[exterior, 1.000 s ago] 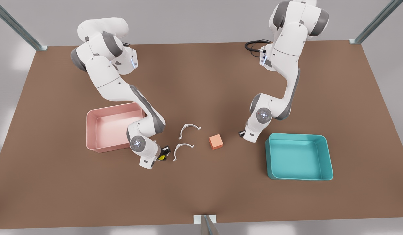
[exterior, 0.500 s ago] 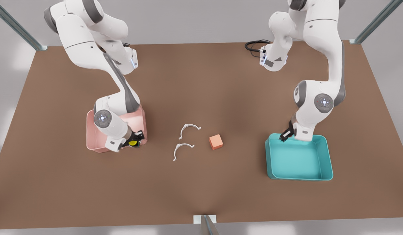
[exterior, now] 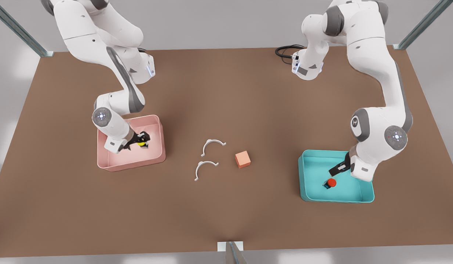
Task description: Place the red button in the blue storage box with the left arm, and place the yellow button in the pink storage box with the right arm
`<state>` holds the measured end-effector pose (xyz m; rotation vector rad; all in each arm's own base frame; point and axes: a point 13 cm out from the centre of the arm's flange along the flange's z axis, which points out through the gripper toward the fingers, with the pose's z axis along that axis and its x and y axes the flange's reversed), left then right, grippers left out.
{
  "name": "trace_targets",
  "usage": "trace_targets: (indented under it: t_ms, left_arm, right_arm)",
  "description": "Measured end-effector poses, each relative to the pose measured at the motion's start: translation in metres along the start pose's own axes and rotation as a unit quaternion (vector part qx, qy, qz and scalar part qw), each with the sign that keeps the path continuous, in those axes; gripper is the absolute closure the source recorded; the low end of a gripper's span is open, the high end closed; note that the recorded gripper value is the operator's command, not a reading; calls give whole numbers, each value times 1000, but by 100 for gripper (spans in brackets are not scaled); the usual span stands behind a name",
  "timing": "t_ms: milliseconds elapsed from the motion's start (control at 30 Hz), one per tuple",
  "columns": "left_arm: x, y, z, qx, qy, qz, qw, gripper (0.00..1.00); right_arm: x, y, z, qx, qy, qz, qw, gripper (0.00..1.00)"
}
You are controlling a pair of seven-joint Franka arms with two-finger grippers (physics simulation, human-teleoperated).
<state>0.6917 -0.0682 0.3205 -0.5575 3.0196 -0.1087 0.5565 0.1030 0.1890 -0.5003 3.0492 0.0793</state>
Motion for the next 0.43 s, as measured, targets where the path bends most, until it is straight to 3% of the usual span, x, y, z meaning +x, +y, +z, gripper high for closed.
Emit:
trace_targets:
  t_ms: [100,167,200,233,300,433]
  left_arm:
    - [30,-19,-131,32,-38,76,996,0]
    - [47,-2,-184,29,-50,99,993,0]
    - [56,7,-202,23,-54,107,992,0]
    - [63,14,-213,16,-53,115,992,0]
    - [72,24,-218,2,-43,128,991,0]
    - [83,32,-214,-15,-20,150,988,0]
  right_arm:
    - [-112,-17,-165,17,-109,3,994,0]
    - [-128,-32,-242,34,-127,16,991,0]
    - [-151,-41,-280,39,-135,22,990,6]
    - [-155,-47,-298,44,-123,28,991,6]
    - [-96,-38,-270,54,-44,32,997,1]
    - [-63,-45,-258,49,4,56,997,0]
